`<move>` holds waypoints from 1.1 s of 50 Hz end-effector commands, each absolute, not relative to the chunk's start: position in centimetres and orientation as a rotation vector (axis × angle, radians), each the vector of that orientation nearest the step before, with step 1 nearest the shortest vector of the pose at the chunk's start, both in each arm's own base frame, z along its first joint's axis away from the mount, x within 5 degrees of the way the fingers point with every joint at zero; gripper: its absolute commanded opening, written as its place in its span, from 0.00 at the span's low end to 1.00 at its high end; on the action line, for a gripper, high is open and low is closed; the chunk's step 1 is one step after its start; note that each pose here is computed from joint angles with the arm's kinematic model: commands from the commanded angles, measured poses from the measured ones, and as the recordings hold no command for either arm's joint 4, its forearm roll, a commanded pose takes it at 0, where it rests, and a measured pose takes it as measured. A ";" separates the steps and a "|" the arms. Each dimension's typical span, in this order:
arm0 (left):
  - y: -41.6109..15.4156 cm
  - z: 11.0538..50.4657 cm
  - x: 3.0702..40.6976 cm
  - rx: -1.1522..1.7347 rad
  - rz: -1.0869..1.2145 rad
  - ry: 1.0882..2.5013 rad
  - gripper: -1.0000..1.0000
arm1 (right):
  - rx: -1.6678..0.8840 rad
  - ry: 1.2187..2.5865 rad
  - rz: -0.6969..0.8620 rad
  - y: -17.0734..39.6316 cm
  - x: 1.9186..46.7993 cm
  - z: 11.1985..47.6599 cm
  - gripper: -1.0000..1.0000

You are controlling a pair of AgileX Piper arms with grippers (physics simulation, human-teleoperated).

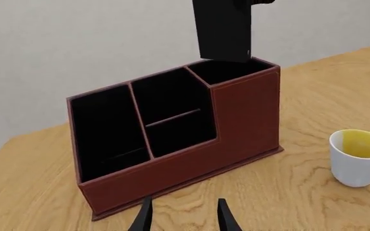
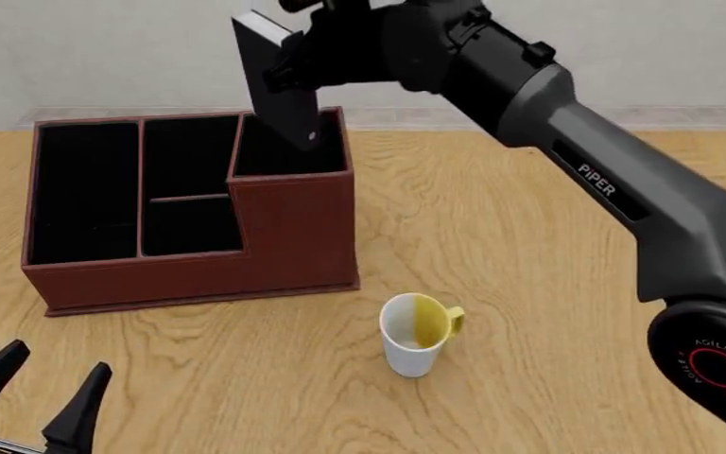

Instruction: Pick up the book and place it in the right compartment of the caddy.

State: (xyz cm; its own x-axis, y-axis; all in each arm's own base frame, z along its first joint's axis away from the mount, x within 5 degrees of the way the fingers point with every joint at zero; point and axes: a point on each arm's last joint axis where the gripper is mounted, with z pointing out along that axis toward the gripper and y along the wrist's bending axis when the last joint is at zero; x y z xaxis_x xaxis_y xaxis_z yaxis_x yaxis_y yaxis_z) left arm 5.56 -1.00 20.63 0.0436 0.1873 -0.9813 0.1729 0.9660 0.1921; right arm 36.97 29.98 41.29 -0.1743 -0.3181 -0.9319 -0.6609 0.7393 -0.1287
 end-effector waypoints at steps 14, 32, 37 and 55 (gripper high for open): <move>-1.0 20.5 5.6 0.286 0.011 1.547 1.00 | -0.733 1.779 0.364 29.9 38.5 40.3 0.00; -1.0 20.4 5.6 0.288 0.014 1.564 1.00 | -0.705 1.805 0.370 30.1 39.7 38.1 0.00; -1.0 20.3 5.6 0.288 0.013 1.564 1.00 | -0.701 1.807 0.373 30.2 39.8 37.8 0.00; -0.9 20.3 5.6 0.282 0.014 1.576 1.00 | -0.684 1.829 0.388 30.6 40.3 35.8 0.00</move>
State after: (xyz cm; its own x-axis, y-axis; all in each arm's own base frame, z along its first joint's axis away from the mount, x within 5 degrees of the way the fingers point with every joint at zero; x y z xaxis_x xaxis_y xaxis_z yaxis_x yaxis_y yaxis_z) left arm 5.56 -0.96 20.30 0.0073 0.1887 -0.9820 0.1724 0.9671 0.1871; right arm 40.28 30.54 35.92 -0.2354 -0.3044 -0.9230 -0.6316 0.7697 -0.0928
